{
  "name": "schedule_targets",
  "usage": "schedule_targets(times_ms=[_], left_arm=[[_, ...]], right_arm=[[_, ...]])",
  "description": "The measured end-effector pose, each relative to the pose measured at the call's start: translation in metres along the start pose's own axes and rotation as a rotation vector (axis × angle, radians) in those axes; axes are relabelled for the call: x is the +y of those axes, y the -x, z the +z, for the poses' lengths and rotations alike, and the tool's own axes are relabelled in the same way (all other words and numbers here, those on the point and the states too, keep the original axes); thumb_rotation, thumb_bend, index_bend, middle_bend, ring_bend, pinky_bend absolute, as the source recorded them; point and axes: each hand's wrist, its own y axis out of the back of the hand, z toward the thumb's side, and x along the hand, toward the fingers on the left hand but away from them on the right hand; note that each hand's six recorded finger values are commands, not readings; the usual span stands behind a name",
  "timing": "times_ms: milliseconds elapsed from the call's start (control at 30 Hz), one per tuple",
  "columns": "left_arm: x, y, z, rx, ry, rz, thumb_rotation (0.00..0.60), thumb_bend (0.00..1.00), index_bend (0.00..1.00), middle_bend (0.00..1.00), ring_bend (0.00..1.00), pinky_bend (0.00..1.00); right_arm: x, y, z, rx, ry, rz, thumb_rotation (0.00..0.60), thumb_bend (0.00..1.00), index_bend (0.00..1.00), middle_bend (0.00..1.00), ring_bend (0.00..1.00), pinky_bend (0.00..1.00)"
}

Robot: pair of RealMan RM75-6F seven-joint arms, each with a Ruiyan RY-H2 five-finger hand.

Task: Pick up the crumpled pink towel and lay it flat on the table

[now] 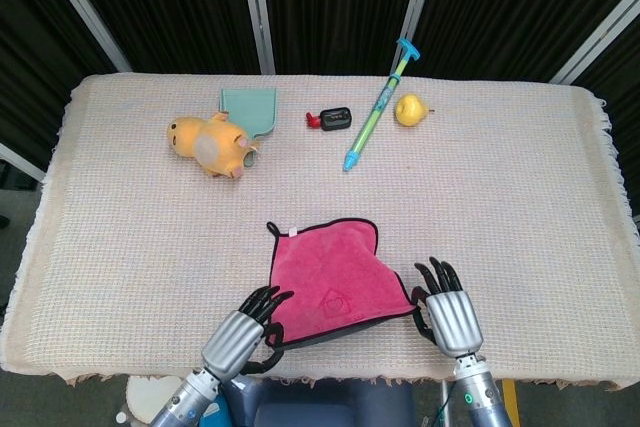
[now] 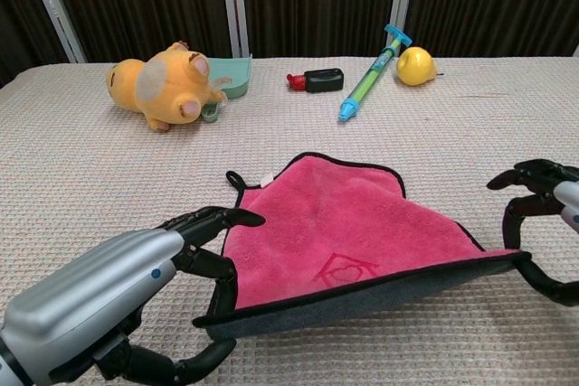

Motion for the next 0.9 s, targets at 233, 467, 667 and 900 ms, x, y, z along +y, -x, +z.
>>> schedule_targets(times_ms=[233,467,667,900], left_arm=[[-0.004,0.002,0.003,-0.007,0.008,-0.010,0.600,0.48,0.64,0.07,0.00,0.07],[-0.007,0.004,0.005,-0.010,0.008,-0.019,0.600,0.48,0.63,0.07,0.00,0.07],[-0.010,0.006,0.004,-0.013,0.000,-0.035,0.600,0.35,0.52,0.05,0.00,0.07],[-0.013,0.007,0.002,-0.018,-0.008,-0.059,0.600,0.22,0.42,0.02,0.00,0.06]], right_arm=[[-0.003,-0.003,-0.001,0.000,-0.001,0.011,0.600,0.55,0.58,0.19,0.08,0.10],[-0.006,-0.006,-0.002,-0.001,-0.005,0.024,0.600,0.55,0.58,0.19,0.08,0.10],[-0.010,-0.008,-0.003,0.001,-0.016,0.043,0.600,0.55,0.47,0.19,0.04,0.10],[-0.015,-0.010,-0.003,-0.004,-0.055,0.082,0.600,0.51,0.18,0.10,0.00,0.05]])
